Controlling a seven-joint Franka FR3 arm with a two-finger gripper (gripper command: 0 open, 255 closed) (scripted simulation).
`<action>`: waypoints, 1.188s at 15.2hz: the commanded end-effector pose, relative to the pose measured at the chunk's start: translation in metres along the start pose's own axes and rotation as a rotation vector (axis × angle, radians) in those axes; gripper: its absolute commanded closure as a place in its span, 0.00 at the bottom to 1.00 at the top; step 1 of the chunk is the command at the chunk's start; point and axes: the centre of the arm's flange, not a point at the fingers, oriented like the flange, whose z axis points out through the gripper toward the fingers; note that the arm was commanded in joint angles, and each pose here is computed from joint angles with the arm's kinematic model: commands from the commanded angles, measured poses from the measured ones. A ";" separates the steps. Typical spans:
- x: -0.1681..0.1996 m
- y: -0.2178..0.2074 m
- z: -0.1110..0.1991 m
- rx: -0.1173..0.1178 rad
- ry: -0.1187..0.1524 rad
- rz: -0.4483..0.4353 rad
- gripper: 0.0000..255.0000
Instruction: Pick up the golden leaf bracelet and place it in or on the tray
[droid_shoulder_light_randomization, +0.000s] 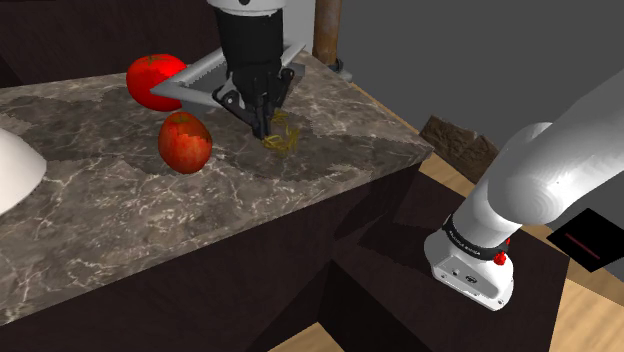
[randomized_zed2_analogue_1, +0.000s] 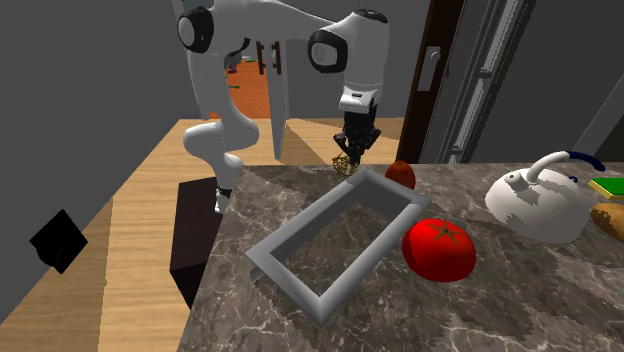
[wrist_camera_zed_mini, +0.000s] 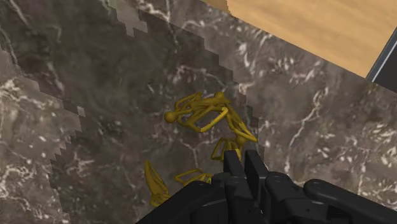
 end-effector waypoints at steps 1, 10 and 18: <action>0.000 0.000 -0.012 -0.001 0.000 0.000 1.00; 0.001 0.001 -0.059 -0.001 0.000 0.000 1.00; 0.001 0.001 -0.102 -0.001 0.000 0.000 1.00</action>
